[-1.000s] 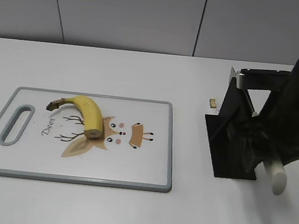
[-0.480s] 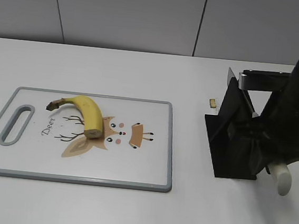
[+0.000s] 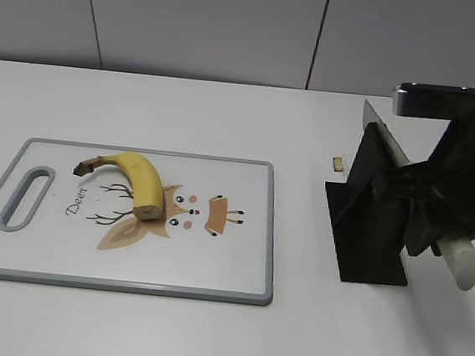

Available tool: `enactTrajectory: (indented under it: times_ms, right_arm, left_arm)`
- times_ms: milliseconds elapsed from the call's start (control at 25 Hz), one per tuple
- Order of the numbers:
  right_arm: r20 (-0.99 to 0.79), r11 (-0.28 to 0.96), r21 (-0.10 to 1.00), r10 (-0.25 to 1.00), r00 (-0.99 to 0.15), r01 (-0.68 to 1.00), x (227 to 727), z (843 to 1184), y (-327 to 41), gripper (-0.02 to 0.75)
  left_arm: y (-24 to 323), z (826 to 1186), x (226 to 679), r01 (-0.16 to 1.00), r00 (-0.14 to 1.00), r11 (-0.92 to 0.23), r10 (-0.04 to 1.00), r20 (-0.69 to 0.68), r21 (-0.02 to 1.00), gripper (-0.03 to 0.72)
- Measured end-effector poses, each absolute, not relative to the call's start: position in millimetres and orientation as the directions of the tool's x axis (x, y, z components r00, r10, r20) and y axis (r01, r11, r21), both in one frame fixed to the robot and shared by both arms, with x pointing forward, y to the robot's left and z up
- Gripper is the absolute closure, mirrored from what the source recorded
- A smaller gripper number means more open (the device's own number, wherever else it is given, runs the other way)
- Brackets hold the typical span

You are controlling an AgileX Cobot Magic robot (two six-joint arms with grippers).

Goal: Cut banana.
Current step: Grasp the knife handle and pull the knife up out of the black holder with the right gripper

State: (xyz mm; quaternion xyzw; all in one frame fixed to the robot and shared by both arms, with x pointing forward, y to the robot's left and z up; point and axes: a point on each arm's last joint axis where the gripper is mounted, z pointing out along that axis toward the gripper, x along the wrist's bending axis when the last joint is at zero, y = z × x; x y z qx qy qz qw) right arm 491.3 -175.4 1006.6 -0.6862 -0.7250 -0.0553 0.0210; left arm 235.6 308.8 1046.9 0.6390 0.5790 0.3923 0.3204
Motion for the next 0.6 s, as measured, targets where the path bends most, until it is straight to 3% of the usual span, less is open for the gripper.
enactTrajectory:
  times_ms: [600]
  right_arm:
    - [0.135,0.011,0.19,0.99,-0.038,0.982,481,1042,-183,0.562]
  left_arm:
    - [309,1047,236,0.489,0.022,-0.124,0.991,0.13,0.864,0.099]
